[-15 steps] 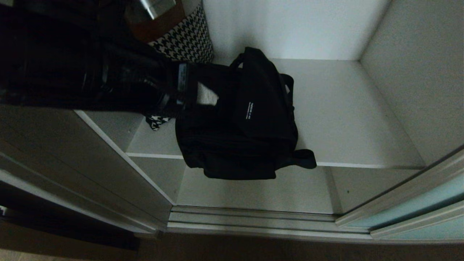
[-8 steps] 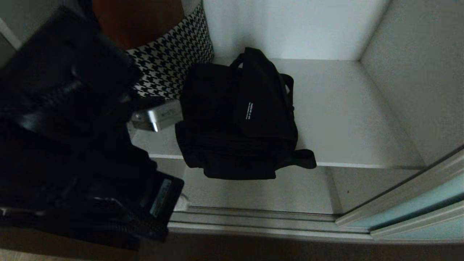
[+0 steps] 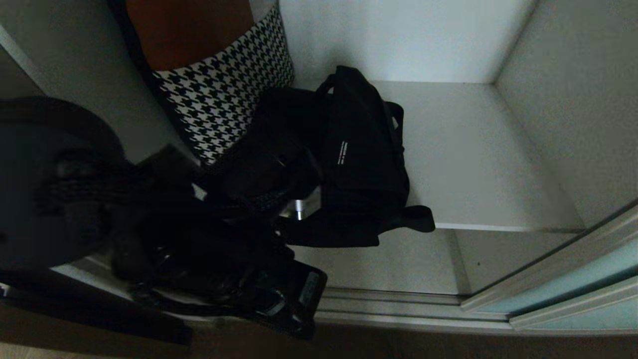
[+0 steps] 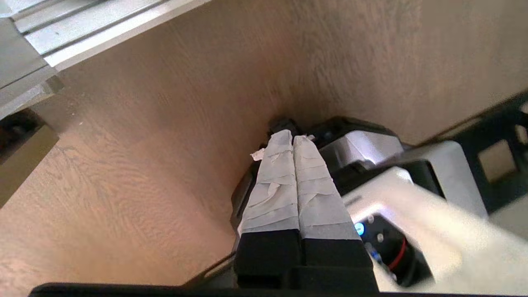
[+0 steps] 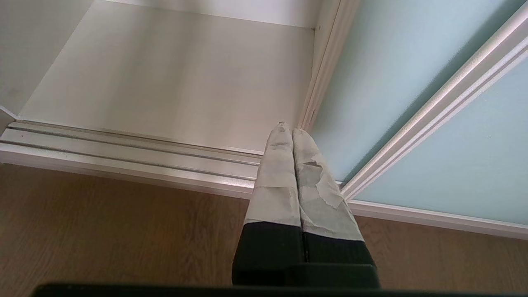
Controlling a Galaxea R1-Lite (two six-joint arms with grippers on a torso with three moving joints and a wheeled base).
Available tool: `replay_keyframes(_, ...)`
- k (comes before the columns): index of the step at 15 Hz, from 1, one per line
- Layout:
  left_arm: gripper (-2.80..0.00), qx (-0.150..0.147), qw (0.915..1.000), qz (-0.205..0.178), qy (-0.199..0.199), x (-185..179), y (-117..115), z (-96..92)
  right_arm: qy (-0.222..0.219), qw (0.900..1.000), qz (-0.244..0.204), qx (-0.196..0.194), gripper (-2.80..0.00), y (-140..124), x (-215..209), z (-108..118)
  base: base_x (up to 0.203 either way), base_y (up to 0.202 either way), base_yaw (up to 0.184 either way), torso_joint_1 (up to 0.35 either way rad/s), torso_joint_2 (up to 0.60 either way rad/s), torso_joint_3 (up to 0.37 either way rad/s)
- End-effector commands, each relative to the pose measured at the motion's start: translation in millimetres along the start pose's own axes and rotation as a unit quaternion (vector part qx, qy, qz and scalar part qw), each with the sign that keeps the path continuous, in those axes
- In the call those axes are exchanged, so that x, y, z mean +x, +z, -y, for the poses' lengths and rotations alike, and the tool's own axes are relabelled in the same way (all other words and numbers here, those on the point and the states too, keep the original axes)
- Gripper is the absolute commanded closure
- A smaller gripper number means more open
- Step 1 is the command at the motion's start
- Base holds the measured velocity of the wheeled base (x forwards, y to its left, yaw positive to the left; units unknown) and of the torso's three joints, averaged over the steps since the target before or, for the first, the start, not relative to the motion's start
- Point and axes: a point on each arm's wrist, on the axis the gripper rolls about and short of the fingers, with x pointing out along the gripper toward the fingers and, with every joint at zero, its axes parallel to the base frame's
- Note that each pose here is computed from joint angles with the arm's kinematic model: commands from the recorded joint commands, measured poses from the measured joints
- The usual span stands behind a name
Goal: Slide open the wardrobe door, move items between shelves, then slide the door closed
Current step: Place the bag on the higher shelf
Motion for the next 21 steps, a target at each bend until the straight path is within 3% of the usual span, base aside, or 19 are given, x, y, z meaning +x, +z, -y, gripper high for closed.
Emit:
replay_keyframes(1,0.0,-0.012,0.9997,-0.008,0.021,39,18,2.1,0.0,1.0,-0.001,0.0,0.0,0,0,0,0.0,0.0,0.0,0.0,0.0,0.0)
replay_keyframes(4,0.0,-0.033,0.9891,0.056,0.132,57,39,-6.4,0.0,1.0,0.0,0.0,0.0,0,0,0,0.0,0.0,0.0,0.0,0.0,0.0)
replay_keyframes(6,0.0,-0.053,0.9794,0.091,0.172,60,57,-14.2,0.0,1.0,0.0,0.0,0.0,0,0,0,0.0,0.0,0.0,0.0,0.0,0.0)
replay_keyframes(9,0.0,-0.067,0.9728,0.11,0.193,60,67,-23.4,0.0,1.0,-0.001,0.0,0.0,0,0,0,0.0,0.0,0.0,0.0,0.0,0.0)
replay_keyframes(12,0.0,-0.08,0.9605,0.128,0.233,67,79,-32.4,0.0,1.0,0.0,0.0,0.0,0,0,0,0.0,0.0,0.0,0.0,0.0,0.0)
replay_keyframes(17,0.0,-0.12,0.9302,0.259,0.23,21,116,-31.5,0.0,1.0,-0.001,0.0,0.0,0,0,0,0.0,0.0,0.0,0.0,0.0,0.0)
replay_keyframes(21,0.0,-0.118,0.9161,0.307,0.229,13,129,-32.2,0.0,1.0,0.0,0.0,0.0,0,0,0,0.0,0.0,0.0,0.0,0.0,0.0)
